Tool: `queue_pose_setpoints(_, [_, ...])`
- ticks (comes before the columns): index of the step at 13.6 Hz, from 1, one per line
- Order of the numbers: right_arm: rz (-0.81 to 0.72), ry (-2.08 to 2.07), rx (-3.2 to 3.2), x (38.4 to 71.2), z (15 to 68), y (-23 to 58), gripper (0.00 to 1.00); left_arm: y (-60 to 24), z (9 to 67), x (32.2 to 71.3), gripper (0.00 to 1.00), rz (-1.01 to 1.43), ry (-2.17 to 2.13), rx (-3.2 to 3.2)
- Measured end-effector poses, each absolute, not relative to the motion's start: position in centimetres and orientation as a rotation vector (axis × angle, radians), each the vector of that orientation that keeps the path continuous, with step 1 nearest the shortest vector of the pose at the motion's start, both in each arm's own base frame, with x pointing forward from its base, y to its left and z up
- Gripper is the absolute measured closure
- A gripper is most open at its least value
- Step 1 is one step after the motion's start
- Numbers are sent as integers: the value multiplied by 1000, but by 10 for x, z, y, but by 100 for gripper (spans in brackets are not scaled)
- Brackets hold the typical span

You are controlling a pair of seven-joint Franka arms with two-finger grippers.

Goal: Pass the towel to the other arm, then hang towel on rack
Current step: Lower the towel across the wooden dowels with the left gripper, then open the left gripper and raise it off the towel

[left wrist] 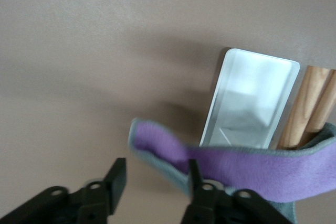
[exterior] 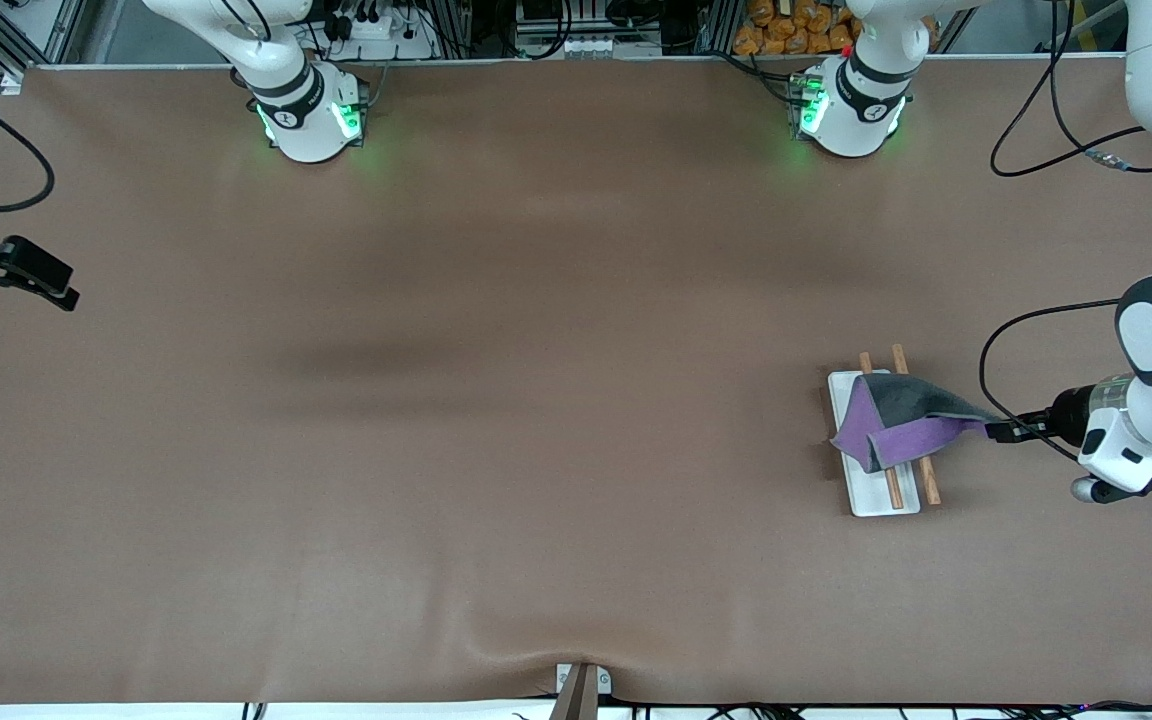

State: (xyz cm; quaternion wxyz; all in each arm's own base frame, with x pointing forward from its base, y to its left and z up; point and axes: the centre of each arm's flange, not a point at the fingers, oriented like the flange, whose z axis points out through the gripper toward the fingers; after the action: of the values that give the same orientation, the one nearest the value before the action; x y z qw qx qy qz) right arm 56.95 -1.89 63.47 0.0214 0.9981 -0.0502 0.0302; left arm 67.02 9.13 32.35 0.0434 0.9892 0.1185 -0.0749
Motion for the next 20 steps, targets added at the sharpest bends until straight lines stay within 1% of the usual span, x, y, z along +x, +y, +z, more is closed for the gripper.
queue_pose_setpoints(1, [97, -155, 3094, 569, 637, -19, 0, 94, 324, 670, 30, -228, 356, 3024])
queue_pose_setpoints(2, [98, -156, 3094, 569, 639, -19, 0, 97, 324, 669, 21, -227, 354, 3024])
queue_pose_setpoints(3, [98, -162, 3094, 569, 639, -21, 0, 99, 324, 669, 9, -223, 348, 3024])
queue_pose_setpoints(4, [100, -180, 3101, 569, 640, -26, 0, 100, 326, 670, 1, -216, 344, 3025])
queue_pose_setpoints(6, [105, -243, 3152, 568, 641, -42, 0, 97, 336, 673, 0, -189, 333, 3027])
queue_pose_setpoints(8, [110, -288, 3167, 566, 642, -56, 0, 91, 361, 672, 0, -156, 317, 3028])
queue_pose_setpoints(11, [114, -273, 3172, 567, 643, -50, 0, 66, 426, 662, 0, -112, 251, 3027])
queue_pose_setpoints(15, [127, -241, 3167, 568, 647, -40, 0, 35, 512, 645, 0, 35, 150, 3033])
queue_pose_setpoints(18, [147, -215, 3159, 568, 653, -32, 0, -5, 555, 636, 0, 8, 55, 3021])
queue_pose_setpoints(20, [146, -212, 3157, 568, 653, -31, 0, -13, 571, 631, 0, 14, 46, 3027])
